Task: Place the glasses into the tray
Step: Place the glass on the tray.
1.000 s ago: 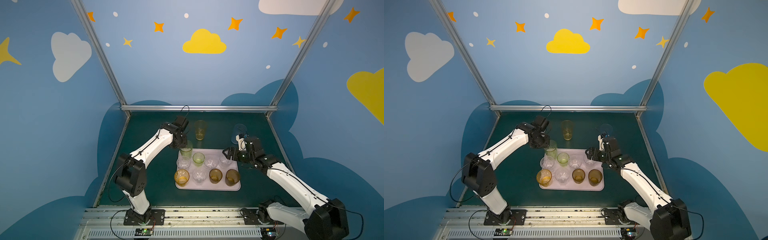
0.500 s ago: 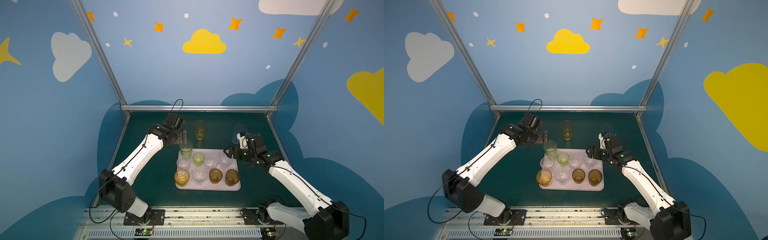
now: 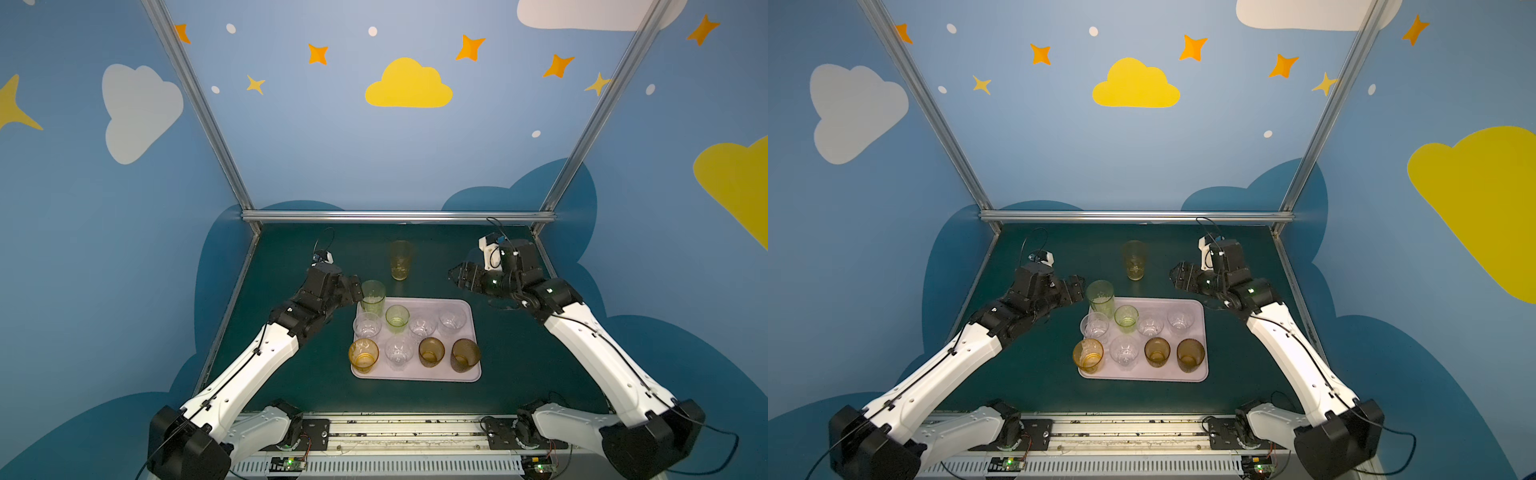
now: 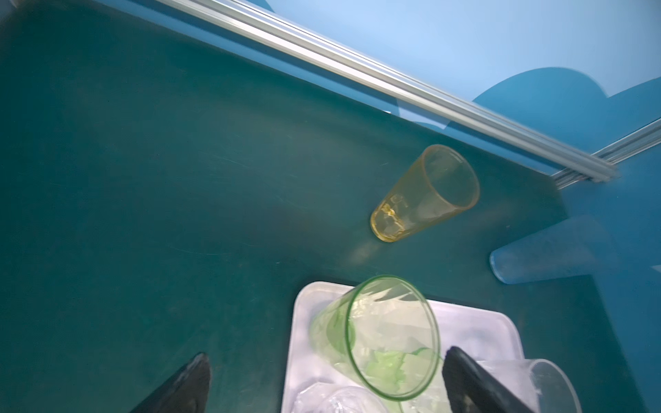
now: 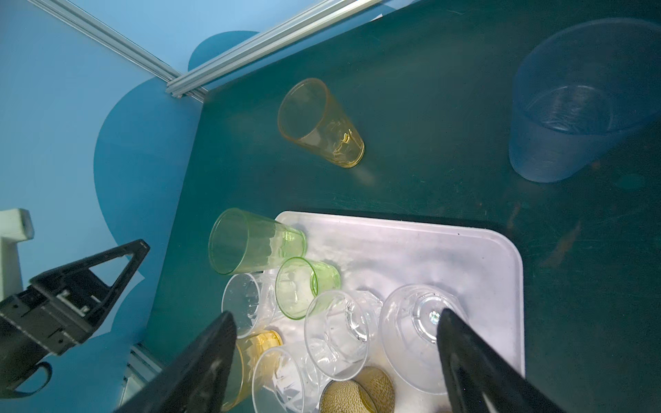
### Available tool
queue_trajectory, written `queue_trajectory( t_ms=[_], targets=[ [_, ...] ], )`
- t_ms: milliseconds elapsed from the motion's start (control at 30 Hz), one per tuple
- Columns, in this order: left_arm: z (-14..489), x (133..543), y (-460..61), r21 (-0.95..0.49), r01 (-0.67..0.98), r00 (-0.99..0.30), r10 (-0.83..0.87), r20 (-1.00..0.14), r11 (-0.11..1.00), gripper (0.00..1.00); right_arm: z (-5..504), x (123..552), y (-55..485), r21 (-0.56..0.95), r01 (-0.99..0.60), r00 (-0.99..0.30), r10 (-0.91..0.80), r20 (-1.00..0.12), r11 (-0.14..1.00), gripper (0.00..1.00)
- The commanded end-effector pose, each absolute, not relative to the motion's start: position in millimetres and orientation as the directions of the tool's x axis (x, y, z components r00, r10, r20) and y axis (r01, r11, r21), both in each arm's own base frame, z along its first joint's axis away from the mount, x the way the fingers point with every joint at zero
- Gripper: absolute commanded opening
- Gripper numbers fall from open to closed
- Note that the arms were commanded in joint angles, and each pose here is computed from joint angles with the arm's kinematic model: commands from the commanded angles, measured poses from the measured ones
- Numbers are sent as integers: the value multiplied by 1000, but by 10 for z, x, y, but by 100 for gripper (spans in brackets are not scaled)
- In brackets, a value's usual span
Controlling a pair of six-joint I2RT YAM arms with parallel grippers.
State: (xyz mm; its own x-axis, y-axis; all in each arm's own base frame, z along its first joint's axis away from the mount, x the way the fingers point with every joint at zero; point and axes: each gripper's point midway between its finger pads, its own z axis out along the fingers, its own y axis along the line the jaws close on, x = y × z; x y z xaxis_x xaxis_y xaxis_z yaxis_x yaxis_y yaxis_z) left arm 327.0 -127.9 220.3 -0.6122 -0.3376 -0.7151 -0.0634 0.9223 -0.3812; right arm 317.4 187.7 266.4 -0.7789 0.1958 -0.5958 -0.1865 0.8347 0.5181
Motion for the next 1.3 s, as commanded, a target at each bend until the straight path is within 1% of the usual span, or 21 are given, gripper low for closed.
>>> queue_trajectory(
  t_ms=[0, 233, 433, 733, 767, 833, 900, 1067, 1200, 1267],
  targets=[
    [2225, 3282, -1349, -445, -64, -612, -388, -690, 893, 100, 2682, 3379, 1943, 514, -164, -787, 203, -583, 842, 88],
    [2219, 3215, -1251, -463, -86, -574, -424, -701, 882, 100, 2610, 3775, 2170, 515, -152, -818, 185, -545, 843, 86],
    [2255, 3125, -1121, -470, -90, -520, -444, -730, 878, 100, 2388, 4041, 2350, 503, -135, -855, 156, -495, 854, 82],
    [2170, 3063, -1142, -514, -64, -512, -471, -719, 855, 100, 2162, 4396, 2654, 457, -150, -864, 108, -492, 877, 65],
    [2191, 3061, -1175, -516, -38, -514, -460, -724, 856, 100, 2151, 4428, 2679, 451, -154, -862, 103, -496, 879, 64],
    [2246, 3047, -1273, -524, 37, -515, -433, -740, 851, 100, 2103, 4506, 2733, 436, -165, -860, 87, -503, 885, 60],
    [2271, 3051, -1289, -534, 60, -496, -439, -749, 843, 100, 2032, 4581, 2750, 415, -159, -862, 79, -501, 896, 56],
    [2262, 3041, -1283, -529, 67, -493, -433, -755, 846, 100, 1888, 4701, 2850, 386, -164, -870, 52, -491, 908, 46],
    [2208, 3029, -1267, -522, 53, -502, -429, -751, 851, 100, 1780, 4767, 2940, 388, -172, -880, 36, -474, 906, 33],
    [2192, 3029, -1262, -521, 48, -504, -430, -749, 852, 100, 1730, 4787, 2984, 395, -175, -889, 28, -458, 902, 32]
  ],
)
